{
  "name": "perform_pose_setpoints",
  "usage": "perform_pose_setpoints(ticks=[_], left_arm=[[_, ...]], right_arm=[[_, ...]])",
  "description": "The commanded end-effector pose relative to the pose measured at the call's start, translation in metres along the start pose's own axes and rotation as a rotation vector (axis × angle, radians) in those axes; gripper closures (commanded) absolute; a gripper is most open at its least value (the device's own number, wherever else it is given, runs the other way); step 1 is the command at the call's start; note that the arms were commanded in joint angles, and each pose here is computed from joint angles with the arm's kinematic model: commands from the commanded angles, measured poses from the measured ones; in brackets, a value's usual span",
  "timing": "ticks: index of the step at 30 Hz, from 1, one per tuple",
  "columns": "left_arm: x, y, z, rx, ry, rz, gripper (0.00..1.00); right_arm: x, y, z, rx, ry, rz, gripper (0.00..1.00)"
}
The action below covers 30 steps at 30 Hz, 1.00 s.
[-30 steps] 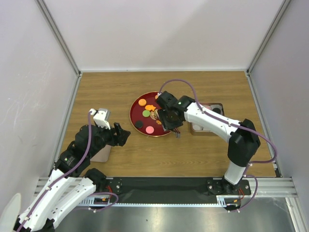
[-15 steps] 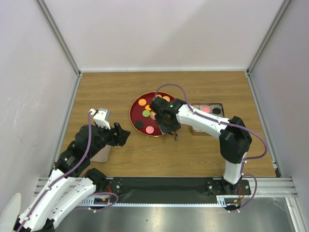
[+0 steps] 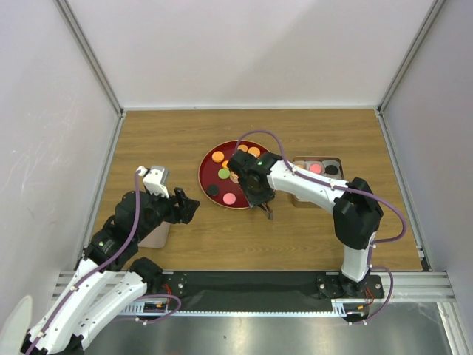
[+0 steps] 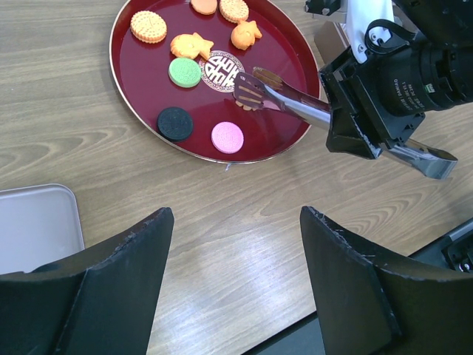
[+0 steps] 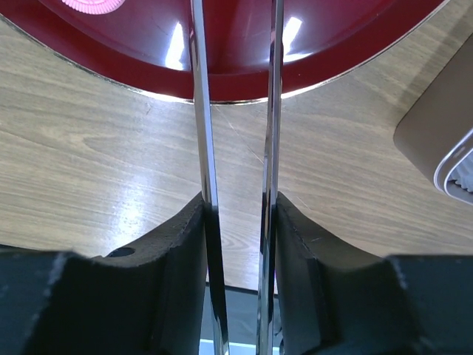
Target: Pack the cookies
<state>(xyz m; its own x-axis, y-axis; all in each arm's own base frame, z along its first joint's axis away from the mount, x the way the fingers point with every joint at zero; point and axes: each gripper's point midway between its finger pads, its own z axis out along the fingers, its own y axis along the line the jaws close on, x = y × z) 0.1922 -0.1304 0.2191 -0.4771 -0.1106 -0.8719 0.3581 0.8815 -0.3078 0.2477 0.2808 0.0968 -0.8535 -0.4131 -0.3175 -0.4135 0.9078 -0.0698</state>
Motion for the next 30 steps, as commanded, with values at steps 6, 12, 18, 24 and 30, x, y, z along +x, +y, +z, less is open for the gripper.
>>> perform_pose_setpoints(ticks=[6,12,18,24,30], left_arm=[[-0.009,-0.004,-0.001,0.016,-0.035,0.012,0.24],[-0.009,-0.004,-0.001,0.017,-0.035,0.012,0.24],[-0.009,-0.004,-0.002,0.019,-0.036,0.012,0.24],[-0.009,-0.005,-0.001,0.021,-0.035,0.012,0.24],[-0.010,-0.005,-0.002,0.020,-0.037,0.012,0.24]], right_arm=[[-0.019,-0.001,-0.026,-0.003,-0.065,0.001,0.71],[-0.023,-0.006,-0.033,-0.005,-0.087,0.024,0.71],[-0.020,-0.005,-0.031,-0.009,-0.072,0.021,0.64],[-0.018,-0.002,-0.034,-0.017,-0.065,-0.010,0.54],[-0.012,-0.001,-0.027,-0.012,-0.030,-0.035,0.52]])
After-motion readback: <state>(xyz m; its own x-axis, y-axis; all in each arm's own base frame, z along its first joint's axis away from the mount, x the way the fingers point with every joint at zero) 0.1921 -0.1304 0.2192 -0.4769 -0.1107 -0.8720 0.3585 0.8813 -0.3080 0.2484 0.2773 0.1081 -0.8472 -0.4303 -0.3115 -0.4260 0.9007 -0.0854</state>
